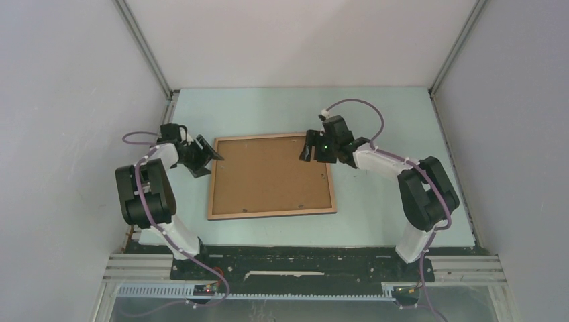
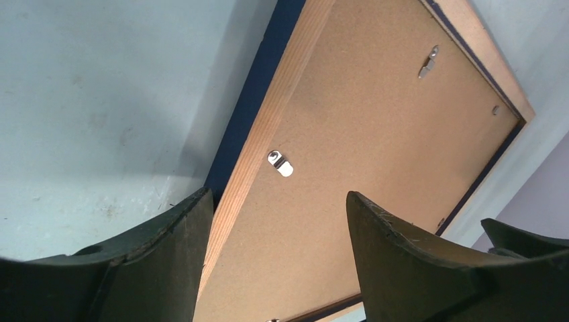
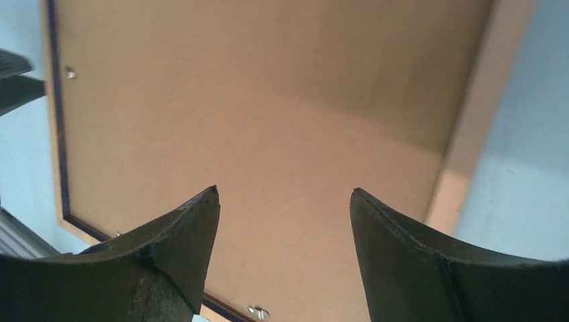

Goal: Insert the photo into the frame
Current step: Move the photo frame to the center of the board.

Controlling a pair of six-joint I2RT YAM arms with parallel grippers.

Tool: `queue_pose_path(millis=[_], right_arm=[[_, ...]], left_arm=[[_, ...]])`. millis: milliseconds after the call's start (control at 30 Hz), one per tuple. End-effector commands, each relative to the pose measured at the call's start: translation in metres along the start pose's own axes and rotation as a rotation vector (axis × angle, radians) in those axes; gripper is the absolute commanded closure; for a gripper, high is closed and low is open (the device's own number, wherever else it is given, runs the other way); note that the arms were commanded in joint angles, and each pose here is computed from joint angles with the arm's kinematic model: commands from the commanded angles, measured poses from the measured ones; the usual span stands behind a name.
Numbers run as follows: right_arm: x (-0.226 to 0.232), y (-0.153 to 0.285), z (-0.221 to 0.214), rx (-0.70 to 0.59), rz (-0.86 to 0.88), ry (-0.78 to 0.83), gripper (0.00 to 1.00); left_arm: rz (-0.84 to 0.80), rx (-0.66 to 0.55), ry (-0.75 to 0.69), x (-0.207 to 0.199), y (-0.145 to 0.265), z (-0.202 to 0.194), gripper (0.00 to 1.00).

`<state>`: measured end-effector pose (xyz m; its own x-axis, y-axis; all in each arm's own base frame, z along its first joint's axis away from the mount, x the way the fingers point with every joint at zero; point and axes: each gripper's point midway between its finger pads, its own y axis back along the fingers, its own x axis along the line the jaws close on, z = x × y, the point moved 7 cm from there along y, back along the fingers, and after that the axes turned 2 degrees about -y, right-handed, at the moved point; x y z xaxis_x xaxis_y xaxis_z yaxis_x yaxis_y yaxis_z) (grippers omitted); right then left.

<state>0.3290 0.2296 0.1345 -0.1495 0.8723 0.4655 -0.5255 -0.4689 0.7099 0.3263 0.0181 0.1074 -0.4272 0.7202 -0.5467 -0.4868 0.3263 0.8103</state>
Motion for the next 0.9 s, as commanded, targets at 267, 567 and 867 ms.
queue_pose_path(millis=[267,567,867], right_arm=[[0.032,-0.021,-0.007,-0.163,0.260,0.031,0.24],[0.012,-0.007,-0.003,-0.185,0.288,-0.027,0.25],[0.009,-0.004,-0.003,-0.193,0.290,-0.038,0.26]], left_arm=[[0.002,0.173,-0.111,-0.034,-0.034,-0.052,0.26],[0.198,0.058,-0.256,-0.060,-0.017,-0.039,0.26],[0.319,0.057,-0.256,-0.076,-0.037,-0.044,0.31]])
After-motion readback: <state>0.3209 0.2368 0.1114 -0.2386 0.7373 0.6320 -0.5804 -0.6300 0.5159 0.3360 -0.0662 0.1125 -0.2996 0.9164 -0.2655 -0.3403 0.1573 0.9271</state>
